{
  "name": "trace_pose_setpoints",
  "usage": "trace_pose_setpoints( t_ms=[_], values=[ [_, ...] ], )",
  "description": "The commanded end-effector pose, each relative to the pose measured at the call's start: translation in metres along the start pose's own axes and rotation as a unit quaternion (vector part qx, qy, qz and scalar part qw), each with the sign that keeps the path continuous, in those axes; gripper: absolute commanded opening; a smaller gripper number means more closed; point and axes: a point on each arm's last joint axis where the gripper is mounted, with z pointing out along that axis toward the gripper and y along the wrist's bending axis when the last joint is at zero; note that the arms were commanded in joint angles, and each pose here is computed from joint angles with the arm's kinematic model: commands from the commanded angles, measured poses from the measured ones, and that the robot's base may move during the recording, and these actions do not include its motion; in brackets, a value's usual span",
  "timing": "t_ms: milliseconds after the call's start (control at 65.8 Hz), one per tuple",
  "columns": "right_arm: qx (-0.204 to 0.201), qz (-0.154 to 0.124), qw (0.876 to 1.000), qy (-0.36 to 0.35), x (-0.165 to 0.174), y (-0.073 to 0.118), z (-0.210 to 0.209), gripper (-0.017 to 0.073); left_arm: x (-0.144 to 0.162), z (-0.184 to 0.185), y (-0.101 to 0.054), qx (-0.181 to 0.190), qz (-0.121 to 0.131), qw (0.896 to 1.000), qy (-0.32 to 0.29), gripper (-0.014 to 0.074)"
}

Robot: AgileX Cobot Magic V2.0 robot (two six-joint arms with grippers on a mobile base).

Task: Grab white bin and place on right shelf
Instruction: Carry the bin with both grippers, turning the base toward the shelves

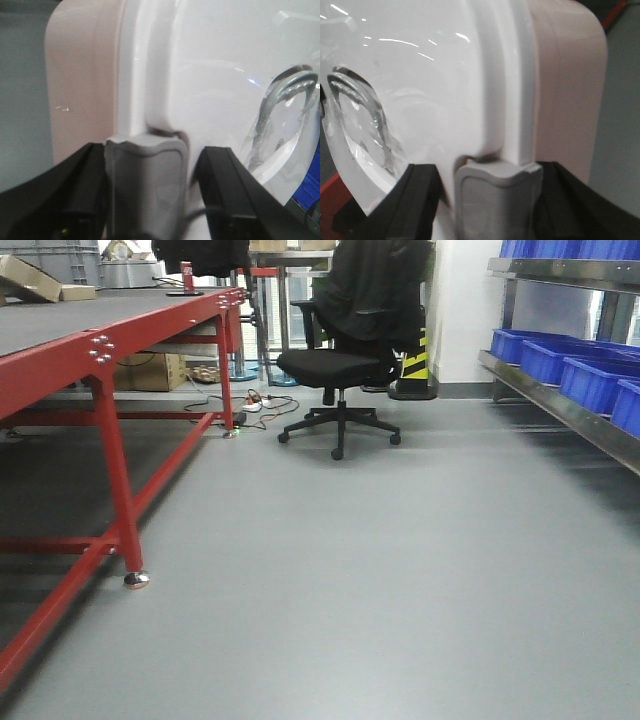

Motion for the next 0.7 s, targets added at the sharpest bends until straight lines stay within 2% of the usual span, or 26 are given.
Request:
trace_pose_setpoints(
  t_ms=[0, 684],
  values=[
    [-0.133, 0.015, 0.99, -0.033, -0.0101, 0.0365, -0.0098, 0.0412, -0.0118, -0.0078, -0.0247, 0.076, -0.003, 0.996, -0.041, 0.0218],
    [-0.133, 0.015, 0.99, -0.033, -0.0101, 0.0365, -0.0098, 0.0412, -0.0118, -0.0078, -0.0247, 0.076, -0.003, 0.996, -0.041, 0.0218]
  ],
)
